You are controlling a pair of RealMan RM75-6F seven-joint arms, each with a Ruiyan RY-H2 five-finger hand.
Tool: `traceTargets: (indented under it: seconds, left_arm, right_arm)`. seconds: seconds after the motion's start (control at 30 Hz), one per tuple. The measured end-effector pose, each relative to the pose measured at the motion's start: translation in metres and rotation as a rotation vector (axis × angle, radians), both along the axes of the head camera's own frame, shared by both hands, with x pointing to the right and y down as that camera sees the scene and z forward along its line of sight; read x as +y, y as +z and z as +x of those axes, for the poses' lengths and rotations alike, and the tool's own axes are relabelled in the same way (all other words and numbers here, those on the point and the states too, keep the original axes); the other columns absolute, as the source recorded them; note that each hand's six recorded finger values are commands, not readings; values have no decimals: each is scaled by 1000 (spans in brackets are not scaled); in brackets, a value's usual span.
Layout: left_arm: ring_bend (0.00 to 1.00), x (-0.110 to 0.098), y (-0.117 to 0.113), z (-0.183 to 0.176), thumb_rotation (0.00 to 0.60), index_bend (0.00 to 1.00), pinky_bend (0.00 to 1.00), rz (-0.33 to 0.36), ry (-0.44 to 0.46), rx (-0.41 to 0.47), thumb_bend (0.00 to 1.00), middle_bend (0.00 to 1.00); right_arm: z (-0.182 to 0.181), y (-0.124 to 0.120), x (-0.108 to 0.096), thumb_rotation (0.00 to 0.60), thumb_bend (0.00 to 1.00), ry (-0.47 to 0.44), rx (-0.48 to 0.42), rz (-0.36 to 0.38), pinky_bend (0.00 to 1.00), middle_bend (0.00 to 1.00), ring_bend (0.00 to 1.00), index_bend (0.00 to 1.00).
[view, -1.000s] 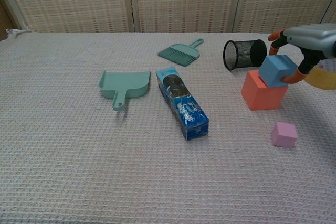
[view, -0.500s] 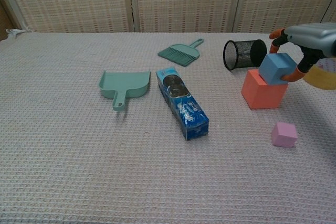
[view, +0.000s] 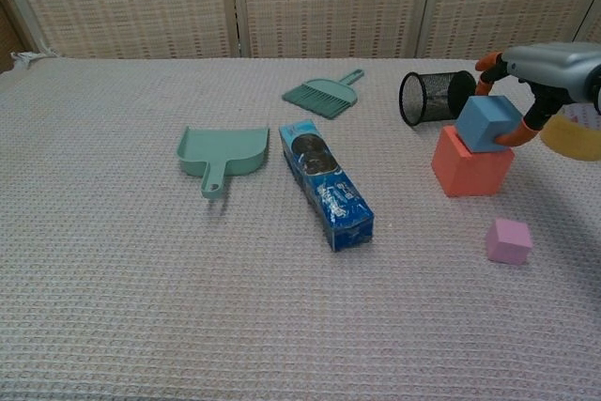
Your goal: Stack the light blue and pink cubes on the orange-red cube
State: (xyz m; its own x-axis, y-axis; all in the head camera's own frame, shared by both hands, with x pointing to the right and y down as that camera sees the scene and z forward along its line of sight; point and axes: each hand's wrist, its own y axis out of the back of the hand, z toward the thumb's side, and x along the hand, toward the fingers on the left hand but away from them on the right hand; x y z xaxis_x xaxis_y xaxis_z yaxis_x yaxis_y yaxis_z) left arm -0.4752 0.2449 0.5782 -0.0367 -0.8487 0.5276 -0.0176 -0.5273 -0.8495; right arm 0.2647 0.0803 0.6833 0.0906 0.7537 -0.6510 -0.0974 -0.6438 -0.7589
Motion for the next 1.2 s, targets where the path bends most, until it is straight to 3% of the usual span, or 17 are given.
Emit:
traceTargets:
  seconds: [0.13, 0.43, 0.57, 0.87, 0.97, 1.07, 1.2]
  left_arm:
    - [0, 0, 0, -1, 600, 0, 149, -2, 0, 0, 469, 2]
    - [0, -1, 1, -1, 600, 0, 149, -4, -4, 0, 469, 2]
    - [0, 0, 1, -1, 600, 0, 149, -5, -4, -1, 469, 2]
    - [0, 0, 0, -1, 600, 0, 150, -1, -4, -2, 469, 2]
    - [0, 0, -2, -2, 600, 0, 150, 6, -7, -1, 469, 1]
    - [0, 0, -3, -1, 600, 0, 150, 9, -7, 5, 469, 2]
    - [0, -1, -1, 1, 600, 0, 150, 1, 3, 13, 469, 2]
  right_arm:
    - [-1, 1, 1, 600, 187, -2, 7, 1, 154, 22, 0, 456]
    - [1, 0, 2, 600, 187, -1, 19, -3, 154, 20, 0, 148]
    - [1, -2, 3, 600, 187, -4, 18, -4, 154, 20, 0, 90]
    - [1, -21, 8, 600, 187, -23, -17, 26, 154, 20, 0, 45]
    - [6, -31, 13, 600, 187, -22, -33, 40, 174, 80, 28, 63]
    - [20, -51, 29, 600, 187, -5, -66, 63, 238, 173, 86, 125]
    - [43, -70, 59, 600, 187, 16, -126, 61, 244, 185, 92, 216]
